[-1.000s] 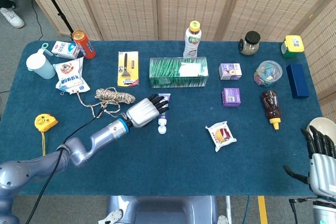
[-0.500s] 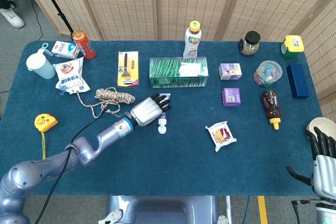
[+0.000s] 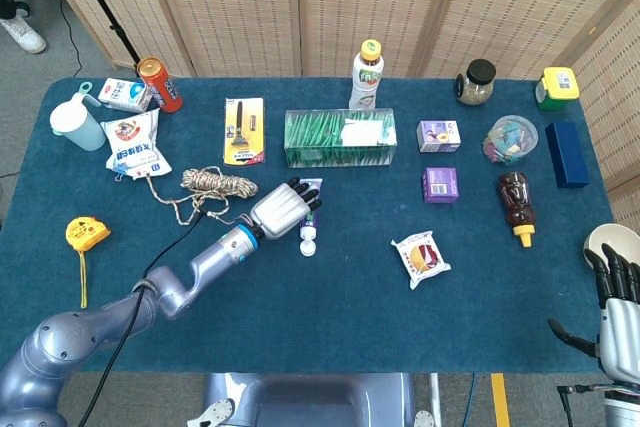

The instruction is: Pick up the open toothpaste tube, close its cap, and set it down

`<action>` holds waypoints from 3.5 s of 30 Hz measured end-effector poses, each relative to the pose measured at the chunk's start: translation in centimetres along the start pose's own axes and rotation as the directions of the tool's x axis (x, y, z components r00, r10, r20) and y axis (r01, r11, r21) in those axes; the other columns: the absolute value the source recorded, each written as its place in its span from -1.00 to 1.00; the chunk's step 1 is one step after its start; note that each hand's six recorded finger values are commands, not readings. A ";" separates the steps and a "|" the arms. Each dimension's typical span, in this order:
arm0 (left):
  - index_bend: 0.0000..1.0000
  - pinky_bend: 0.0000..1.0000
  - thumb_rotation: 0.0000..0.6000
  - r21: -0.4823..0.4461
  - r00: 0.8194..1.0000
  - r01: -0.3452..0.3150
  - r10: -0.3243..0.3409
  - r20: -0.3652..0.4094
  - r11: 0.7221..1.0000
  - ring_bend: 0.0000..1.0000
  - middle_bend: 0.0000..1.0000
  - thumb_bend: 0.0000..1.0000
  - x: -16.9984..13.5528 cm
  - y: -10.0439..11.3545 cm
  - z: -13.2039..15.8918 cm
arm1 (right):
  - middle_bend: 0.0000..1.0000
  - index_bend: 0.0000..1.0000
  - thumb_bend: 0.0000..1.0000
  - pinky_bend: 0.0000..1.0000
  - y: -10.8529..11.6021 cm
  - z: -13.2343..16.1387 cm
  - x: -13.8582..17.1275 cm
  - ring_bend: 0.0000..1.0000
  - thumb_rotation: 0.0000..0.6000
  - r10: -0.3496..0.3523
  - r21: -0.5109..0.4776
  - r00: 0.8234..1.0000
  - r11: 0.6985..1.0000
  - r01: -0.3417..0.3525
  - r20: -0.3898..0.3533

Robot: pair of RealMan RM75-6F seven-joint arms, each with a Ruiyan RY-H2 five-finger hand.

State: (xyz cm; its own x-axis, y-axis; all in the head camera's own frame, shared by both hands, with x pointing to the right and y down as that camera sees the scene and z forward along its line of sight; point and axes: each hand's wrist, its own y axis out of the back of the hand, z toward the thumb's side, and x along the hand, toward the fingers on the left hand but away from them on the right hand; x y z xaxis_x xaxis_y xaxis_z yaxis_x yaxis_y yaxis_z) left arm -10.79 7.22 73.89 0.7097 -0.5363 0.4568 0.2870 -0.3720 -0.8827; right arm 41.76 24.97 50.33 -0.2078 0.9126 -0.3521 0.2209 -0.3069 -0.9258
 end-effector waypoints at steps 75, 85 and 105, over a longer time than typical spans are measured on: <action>-0.10 -0.18 1.00 0.145 0.947 0.314 -0.320 0.018 0.938 -0.29 -0.17 -0.07 -15.0 0.7 -1.6 | -0.95 -0.83 -1.00 -1.00 -0.2 0.4 -0.2 -1.00 1.00 0.009 -0.023 1.000 1.000 -0.009 -0.024; -0.80 -0.51 1.00 0.130 0.906 0.419 -0.423 0.008 0.899 -0.90 -0.78 -0.08 -15.8 -1.1 -1.0 | -0.95 -0.83 -1.00 -1.00 -0.3 0.4 -0.2 -1.00 1.00 0.010 -0.025 1.000 1.000 -0.010 -0.022; -0.90 -0.92 1.00 -0.003 0.971 0.233 -0.233 -0.047 0.972 -1.00 -1.00 -0.08 -12.3 0.2 -0.8 | -0.95 -0.83 -1.00 -1.00 -0.1 -0.1 0.1 -1.00 1.00 0.003 -0.028 1.000 1.000 -0.003 -0.007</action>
State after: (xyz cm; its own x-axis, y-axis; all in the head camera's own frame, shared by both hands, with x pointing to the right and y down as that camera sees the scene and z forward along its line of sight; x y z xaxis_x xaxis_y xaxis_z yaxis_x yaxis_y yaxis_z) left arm -19.93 13.12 68.15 0.5921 -0.4699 0.6546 0.4427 -0.4891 -0.7515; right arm 41.76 25.10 50.44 -0.2002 0.9136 -0.3538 0.2477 -0.3022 -0.9205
